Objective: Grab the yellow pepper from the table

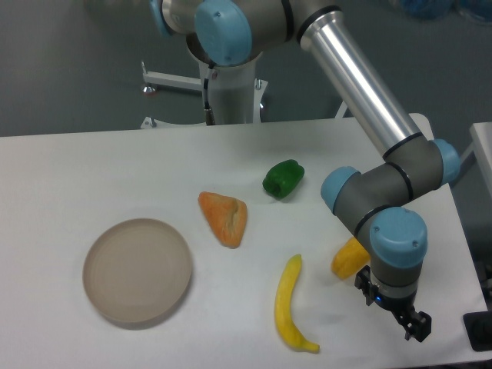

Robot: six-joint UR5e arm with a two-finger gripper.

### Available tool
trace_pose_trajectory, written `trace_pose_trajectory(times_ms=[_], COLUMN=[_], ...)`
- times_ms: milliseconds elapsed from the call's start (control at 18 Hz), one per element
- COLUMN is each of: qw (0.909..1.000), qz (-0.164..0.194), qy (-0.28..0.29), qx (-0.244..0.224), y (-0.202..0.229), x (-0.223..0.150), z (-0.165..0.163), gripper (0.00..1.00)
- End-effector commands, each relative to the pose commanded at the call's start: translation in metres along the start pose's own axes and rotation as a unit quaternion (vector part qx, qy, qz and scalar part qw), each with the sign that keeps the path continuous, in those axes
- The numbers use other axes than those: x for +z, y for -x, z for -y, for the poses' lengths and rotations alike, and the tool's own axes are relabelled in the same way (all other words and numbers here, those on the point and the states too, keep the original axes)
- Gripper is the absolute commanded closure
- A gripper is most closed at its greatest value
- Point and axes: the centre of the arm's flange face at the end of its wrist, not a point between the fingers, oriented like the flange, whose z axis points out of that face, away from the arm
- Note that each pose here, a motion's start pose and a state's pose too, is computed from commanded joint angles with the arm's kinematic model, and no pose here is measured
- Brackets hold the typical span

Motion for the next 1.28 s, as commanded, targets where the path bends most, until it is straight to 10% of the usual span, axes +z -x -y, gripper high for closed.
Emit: trace_pose_trajectory(times_ms=[1278], qw=[0.9923], qz=[-0.119], qy=[0.035], qx=[0.003], y=[-0.086], x=[-0.06], z=[-0.036], gripper=[0.0])
